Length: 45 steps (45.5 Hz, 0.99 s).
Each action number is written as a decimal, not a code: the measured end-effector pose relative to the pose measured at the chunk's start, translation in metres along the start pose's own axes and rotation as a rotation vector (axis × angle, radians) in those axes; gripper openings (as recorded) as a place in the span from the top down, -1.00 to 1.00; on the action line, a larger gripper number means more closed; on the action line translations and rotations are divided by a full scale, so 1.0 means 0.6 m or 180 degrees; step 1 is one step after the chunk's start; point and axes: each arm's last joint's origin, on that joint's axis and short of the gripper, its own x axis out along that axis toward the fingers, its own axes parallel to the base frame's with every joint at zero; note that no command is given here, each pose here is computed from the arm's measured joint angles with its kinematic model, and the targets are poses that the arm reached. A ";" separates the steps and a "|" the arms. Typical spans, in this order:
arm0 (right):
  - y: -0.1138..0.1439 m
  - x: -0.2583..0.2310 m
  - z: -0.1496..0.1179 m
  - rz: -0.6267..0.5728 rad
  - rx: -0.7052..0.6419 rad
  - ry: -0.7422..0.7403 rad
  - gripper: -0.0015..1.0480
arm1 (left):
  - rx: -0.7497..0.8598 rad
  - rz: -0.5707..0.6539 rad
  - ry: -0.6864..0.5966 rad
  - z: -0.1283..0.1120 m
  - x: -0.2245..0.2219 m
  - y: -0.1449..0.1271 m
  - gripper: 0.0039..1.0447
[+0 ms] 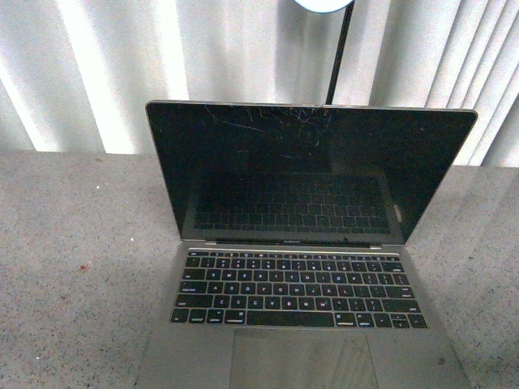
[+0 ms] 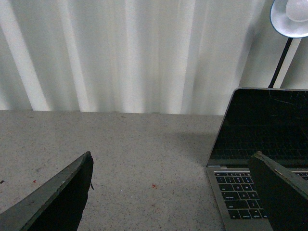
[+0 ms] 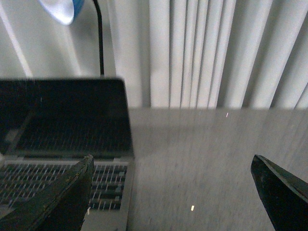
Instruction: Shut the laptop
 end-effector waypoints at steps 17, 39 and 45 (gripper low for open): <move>-0.025 0.027 0.012 -0.0026 0.0055 0.0046 -0.86 | -0.0609 0.1569 0.0901 -0.006 0.025 0.012 -0.87; -0.094 0.175 0.089 -0.0161 -0.0441 0.0001 -0.86 | -0.0198 0.0670 0.0738 0.038 0.208 0.000 -0.87; -0.112 0.232 0.113 -0.0140 -0.0796 0.0010 -0.86 | 0.0163 0.0434 0.0685 0.060 0.260 -0.010 -0.87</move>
